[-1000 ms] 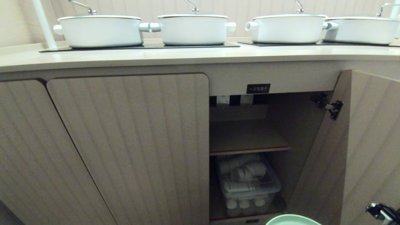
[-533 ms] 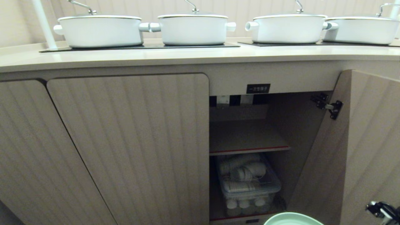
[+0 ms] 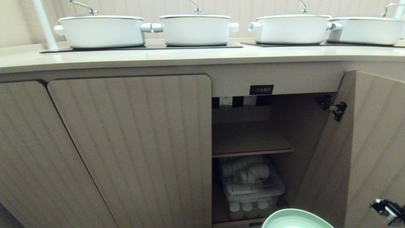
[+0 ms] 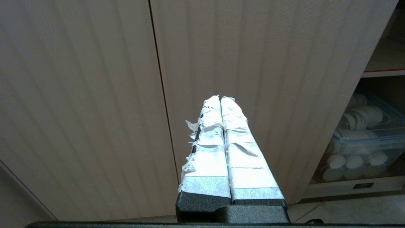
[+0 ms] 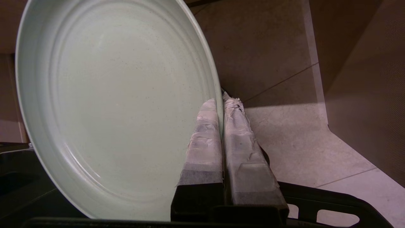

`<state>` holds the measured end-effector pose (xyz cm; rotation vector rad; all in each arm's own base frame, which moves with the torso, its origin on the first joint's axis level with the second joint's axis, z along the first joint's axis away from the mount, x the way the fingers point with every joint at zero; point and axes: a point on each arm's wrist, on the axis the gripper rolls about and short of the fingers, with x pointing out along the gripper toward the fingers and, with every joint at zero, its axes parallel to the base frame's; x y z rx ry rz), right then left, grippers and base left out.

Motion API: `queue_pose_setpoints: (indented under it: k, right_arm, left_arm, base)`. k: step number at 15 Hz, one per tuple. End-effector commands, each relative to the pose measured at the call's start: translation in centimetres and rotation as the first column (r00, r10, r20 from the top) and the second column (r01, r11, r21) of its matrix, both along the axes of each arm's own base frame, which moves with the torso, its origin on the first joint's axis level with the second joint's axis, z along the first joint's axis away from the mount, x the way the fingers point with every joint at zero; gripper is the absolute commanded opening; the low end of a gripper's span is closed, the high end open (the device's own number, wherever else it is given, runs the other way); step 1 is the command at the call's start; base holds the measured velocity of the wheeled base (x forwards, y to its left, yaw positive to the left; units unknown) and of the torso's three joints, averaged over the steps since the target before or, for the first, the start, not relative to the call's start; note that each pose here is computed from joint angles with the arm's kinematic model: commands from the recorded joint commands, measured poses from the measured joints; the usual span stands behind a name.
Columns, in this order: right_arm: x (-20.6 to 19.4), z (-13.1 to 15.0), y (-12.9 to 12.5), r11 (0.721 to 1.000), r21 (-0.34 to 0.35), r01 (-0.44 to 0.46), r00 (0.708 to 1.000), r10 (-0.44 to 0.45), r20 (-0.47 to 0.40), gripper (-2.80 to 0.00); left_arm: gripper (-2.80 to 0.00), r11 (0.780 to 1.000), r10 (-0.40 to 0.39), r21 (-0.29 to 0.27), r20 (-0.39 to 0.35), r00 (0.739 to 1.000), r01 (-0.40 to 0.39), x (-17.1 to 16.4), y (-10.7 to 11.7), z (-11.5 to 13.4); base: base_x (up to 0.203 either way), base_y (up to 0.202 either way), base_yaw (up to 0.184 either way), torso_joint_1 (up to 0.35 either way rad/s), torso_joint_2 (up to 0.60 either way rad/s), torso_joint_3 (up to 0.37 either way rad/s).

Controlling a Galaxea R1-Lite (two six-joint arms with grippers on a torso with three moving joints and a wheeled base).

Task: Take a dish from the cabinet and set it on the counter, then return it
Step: Put it back into the cabinet

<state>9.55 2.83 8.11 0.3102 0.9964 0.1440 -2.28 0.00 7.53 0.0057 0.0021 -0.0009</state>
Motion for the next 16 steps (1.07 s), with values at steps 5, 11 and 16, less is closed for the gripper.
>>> queue_pose_setpoints:
  k: [5, 11, 16]
  right_arm:
    - [0.0, 0.0, 0.0, 1.000, 0.003, 0.001, 1.000, -0.001, -0.002, -2.80]
    - [0.4, 0.5, 0.1, 0.999, 0.026, 0.032, 0.999, -0.032, 0.003, -2.80]
    - [1.7, 1.2, 0.4, 0.998, 0.041, 0.053, 0.999, -0.052, -0.016, -2.80]
  left_arm:
    - [-2.80, 1.000, -0.001, 0.000, 0.001, 1.000, 0.001, 0.0, 0.0, 0.0]
    - [-2.80, 1.000, 0.001, 0.000, 0.001, 1.000, -0.001, 0.0, 0.0, 0.0]
    - [-2.80, 1.000, 0.001, 0.000, 0.001, 1.000, -0.001, 0.0, 0.0, 0.0]
  base:
    - [0.000, 0.000, 0.000, 0.000, 0.00, 0.000]
    - [0.000, 0.000, 0.000, 0.000, 0.00, 0.000]
    - [0.000, 0.000, 0.000, 0.000, 0.00, 0.000]
